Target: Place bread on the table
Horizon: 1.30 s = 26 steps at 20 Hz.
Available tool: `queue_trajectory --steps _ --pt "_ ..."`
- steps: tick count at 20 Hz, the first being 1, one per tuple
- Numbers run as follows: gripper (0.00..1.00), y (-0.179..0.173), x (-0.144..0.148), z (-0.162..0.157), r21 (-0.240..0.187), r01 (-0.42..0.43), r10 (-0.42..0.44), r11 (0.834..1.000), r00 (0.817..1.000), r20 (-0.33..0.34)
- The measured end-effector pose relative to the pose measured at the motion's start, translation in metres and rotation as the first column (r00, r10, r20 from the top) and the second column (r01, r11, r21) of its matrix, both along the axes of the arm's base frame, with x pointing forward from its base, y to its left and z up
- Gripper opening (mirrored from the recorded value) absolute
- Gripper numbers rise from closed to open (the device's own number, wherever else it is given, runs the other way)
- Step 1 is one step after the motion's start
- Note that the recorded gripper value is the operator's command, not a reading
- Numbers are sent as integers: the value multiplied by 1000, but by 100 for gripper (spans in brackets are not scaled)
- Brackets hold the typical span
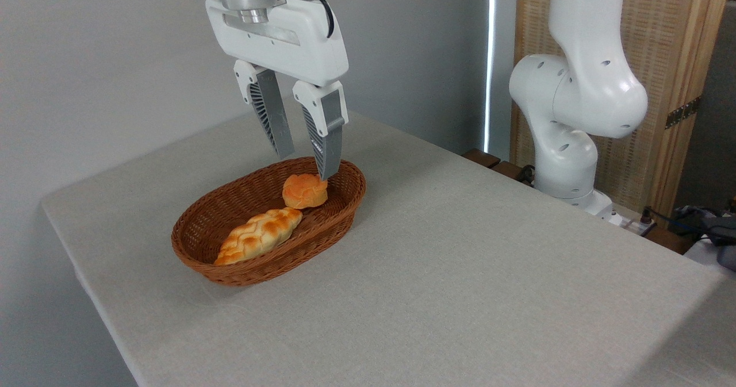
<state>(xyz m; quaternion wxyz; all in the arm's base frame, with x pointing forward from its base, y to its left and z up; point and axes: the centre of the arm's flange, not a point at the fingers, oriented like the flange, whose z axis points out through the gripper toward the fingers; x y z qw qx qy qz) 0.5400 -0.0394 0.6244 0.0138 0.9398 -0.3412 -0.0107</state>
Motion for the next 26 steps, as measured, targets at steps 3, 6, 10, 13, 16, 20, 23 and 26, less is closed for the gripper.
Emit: queue_trajectory --steps 3,6,10,13,16,20,23,26 --pt "100 0 0 0 0 0 0 1000 1000 0" --pt "100 0 0 0 0 0 0 1000 1000 0" --pt "100 0 0 0 0 0 0 1000 1000 0" --pt "100 0 -1 -2 0 0 0 1000 1000 -4" --pt "100 -3 -8 -7 -2 6 -6 1000 1000 -15" --pt "100 -22 -24 -18 -36 33 -34 999 999 -29" --pt "100 -48 -41 -36 -73 67 -70 995 997 -37" --pt "100 -79 -55 -58 -112 90 -93 990 995 -27"
